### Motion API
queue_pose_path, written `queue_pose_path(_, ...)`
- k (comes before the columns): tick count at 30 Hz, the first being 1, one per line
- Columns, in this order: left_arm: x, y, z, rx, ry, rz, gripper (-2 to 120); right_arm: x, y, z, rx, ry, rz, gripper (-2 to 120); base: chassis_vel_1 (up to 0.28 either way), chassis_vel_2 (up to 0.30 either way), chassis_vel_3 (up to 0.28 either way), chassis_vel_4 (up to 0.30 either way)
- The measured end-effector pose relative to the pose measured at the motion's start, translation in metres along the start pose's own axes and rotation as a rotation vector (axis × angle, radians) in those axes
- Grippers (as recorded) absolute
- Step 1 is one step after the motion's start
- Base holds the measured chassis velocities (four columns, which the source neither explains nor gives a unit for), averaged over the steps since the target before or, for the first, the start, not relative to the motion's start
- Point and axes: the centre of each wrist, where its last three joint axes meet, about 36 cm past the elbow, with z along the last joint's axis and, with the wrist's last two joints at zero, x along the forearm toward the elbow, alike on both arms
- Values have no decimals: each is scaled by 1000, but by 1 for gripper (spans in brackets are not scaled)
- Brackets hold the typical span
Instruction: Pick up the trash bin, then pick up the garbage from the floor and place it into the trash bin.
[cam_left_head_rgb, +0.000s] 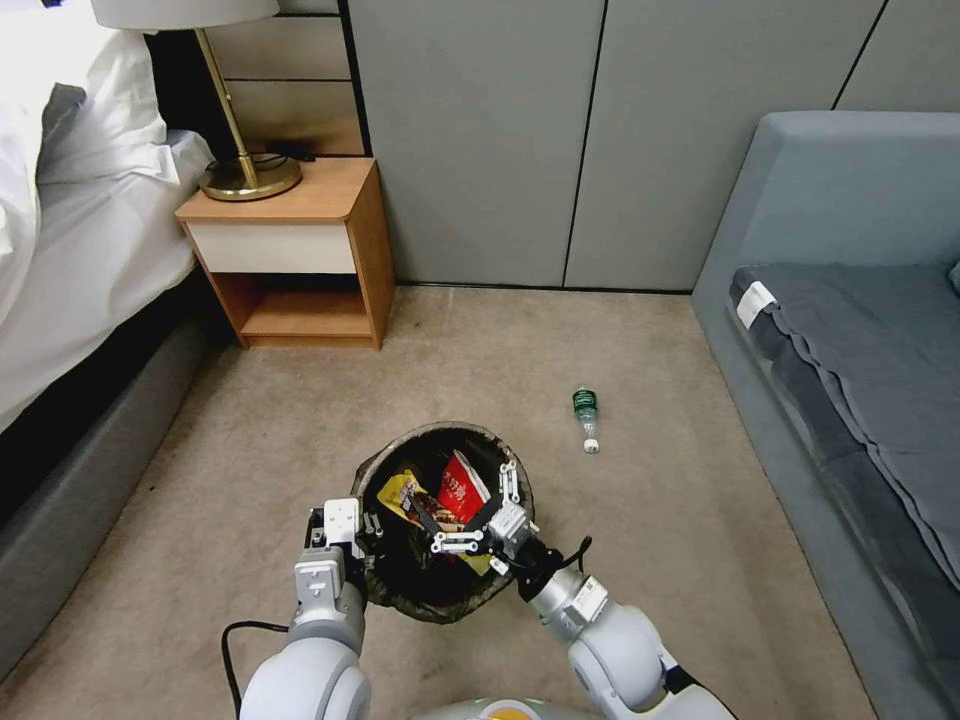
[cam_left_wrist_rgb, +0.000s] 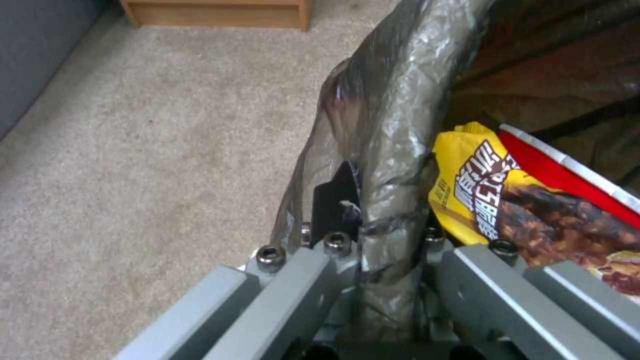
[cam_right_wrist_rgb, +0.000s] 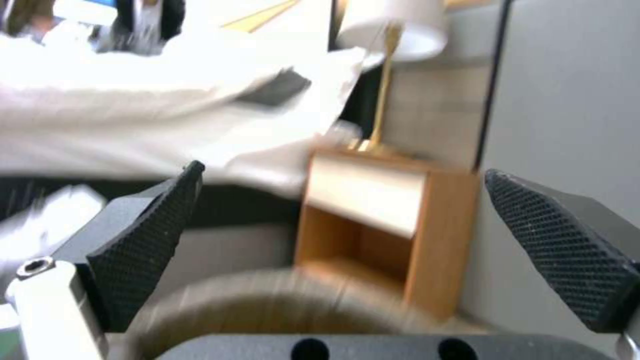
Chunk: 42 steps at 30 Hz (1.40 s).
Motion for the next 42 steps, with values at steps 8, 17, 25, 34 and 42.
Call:
queue_pose_path(8,-6,5,4,-3,10,-17,0,-7,-14,-75,89,-147,258,100,0,0,0,0)
queue_pose_path(17,-11,15,1,20,6,-32,0,33,-23,-91,125,-139,494,100,0,0,0,0)
queue_pose_path(25,-13,23,-7,34,-4,-40,0,83,-35,-70,175,-79,625,100,0,0,0,0)
queue_pose_path(34,-14,22,-11,39,-6,-38,0,118,-31,-45,177,2,671,100,0,0,0,0)
queue_pose_path(42,-14,22,-11,39,-4,-38,0,123,-32,-33,170,23,678,100,0,0,0,0)
